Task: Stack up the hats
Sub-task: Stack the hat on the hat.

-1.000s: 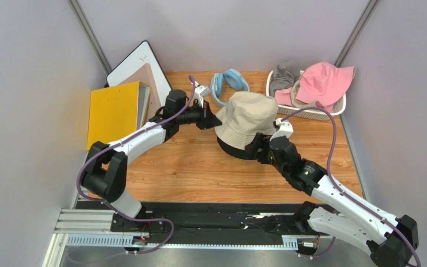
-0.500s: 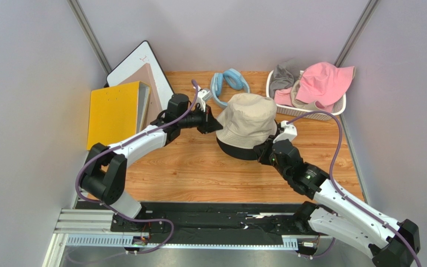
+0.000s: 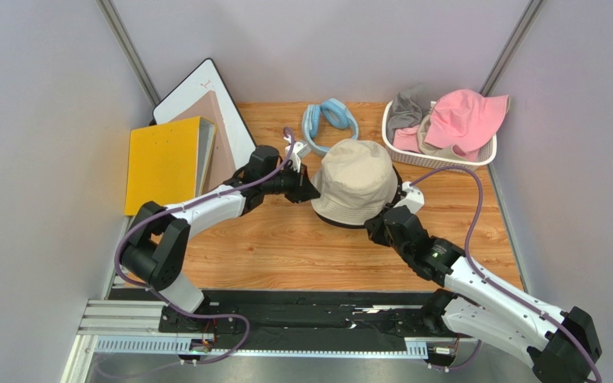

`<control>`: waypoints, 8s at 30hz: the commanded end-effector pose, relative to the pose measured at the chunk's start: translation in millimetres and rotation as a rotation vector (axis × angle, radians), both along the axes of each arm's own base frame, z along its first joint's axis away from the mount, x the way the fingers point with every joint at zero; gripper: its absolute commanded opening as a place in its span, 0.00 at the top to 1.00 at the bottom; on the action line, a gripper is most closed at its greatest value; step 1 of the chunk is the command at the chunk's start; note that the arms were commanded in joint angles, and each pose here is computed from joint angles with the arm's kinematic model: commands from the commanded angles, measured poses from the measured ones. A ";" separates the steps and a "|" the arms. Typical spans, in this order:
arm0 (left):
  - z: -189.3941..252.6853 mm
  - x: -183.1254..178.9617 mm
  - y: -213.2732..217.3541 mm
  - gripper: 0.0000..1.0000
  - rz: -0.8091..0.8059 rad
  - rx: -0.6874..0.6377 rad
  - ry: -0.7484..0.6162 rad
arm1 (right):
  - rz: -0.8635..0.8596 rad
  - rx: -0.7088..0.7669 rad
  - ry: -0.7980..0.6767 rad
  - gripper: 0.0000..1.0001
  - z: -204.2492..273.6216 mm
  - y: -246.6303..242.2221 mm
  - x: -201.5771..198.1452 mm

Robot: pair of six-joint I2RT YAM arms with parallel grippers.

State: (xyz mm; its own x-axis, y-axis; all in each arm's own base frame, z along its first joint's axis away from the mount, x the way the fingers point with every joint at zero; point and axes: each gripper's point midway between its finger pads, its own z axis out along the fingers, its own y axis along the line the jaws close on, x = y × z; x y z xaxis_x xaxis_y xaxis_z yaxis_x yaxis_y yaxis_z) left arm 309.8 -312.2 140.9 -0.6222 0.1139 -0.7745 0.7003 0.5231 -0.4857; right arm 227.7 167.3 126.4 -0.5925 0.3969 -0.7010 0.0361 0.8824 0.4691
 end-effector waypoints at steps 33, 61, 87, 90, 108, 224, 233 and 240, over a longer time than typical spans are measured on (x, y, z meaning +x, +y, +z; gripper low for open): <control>11.9 56.1 1.5 1.00 0.092 0.160 -0.038 | -0.026 -0.176 -0.117 0.34 115.3 -86.8 11.6; 11.5 117.9 -3.7 1.00 0.099 0.228 -0.057 | 0.113 0.302 -0.111 0.44 42.2 -92.5 134.8; 13.1 119.9 -1.8 1.00 0.085 0.237 -0.078 | 0.171 0.470 -0.136 0.39 67.2 -101.9 121.5; 11.8 119.8 -3.5 1.00 0.078 0.230 -0.076 | 0.203 0.518 -0.129 0.42 68.2 -101.0 129.6; 14.1 119.1 -6.3 1.00 0.063 0.217 -0.081 | 0.253 0.636 -0.117 0.49 54.6 -95.1 147.1; 113.7 -12.6 -44.0 0.01 0.221 0.201 -0.378 | 0.127 -0.059 0.081 0.00 82.9 -67.9 10.4; 165.9 -11.4 -33.1 0.01 0.274 0.134 -0.453 | 0.139 -0.065 0.022 0.00 108.7 -69.5 6.3; 205.5 -11.5 19.4 0.01 0.389 0.111 -0.524 | 0.072 -0.125 -0.027 0.00 126.1 -85.9 17.0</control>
